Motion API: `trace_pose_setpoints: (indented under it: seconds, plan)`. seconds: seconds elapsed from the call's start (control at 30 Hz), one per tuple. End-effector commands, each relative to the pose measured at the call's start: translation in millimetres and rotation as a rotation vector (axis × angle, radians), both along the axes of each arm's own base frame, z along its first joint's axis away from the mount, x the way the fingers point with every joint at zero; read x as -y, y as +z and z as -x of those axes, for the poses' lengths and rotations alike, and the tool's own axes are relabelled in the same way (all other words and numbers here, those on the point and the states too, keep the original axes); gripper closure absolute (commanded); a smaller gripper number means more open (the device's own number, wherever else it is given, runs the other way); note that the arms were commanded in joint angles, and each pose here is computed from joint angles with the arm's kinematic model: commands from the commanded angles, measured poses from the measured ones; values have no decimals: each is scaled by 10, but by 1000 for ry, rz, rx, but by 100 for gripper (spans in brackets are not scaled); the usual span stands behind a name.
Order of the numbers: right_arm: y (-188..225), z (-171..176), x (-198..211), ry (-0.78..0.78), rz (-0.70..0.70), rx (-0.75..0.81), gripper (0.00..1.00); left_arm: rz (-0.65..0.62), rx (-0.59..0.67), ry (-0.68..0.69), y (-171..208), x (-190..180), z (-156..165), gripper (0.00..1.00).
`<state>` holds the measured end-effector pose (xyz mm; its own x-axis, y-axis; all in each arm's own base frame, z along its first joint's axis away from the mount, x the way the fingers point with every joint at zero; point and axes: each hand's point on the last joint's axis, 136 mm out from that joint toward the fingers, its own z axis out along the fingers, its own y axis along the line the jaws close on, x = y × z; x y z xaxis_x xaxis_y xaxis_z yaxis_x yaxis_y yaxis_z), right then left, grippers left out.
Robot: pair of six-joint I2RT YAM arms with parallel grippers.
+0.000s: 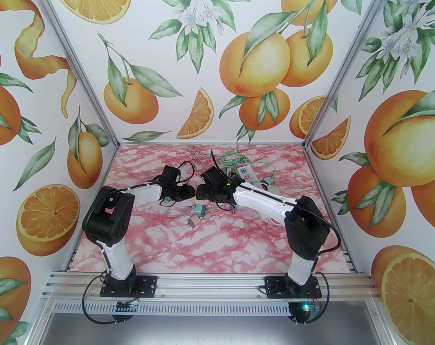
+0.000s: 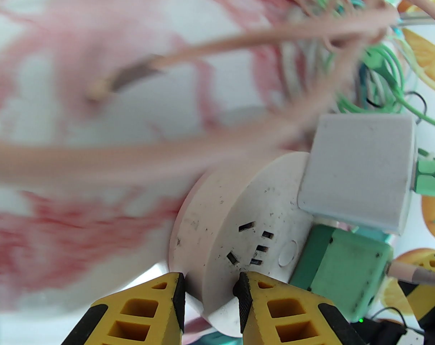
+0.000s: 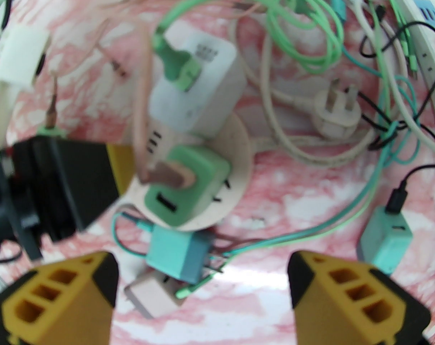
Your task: Pull the plug off the socket
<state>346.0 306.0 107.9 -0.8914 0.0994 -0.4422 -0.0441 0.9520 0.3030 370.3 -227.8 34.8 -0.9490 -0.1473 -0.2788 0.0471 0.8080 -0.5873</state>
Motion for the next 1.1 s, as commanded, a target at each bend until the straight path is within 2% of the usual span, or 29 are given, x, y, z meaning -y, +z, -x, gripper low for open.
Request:
trace_pose_setpoints:
  seconds: [0.0,0.2,0.47,0.73,0.9,1.07]
  plan:
    - [-14,-21,224,-61,43,-5,21,48,-48,-25,-15,246,241,70]
    - [-131,41,357,-93,60,-49,26,82,-50,10,81,377,343,70]
    - [-385,46,418,-129,125,-101,39,6,17,84,305,43,267,66]
    - [-510,-62,342,-132,156,-116,44,39,37,56,378,9,145,62]
    - [-576,-115,289,-134,173,-131,51,52,29,32,343,33,120,61]
    - [-589,-111,237,-107,210,-132,66,64,22,23,334,39,98,61]
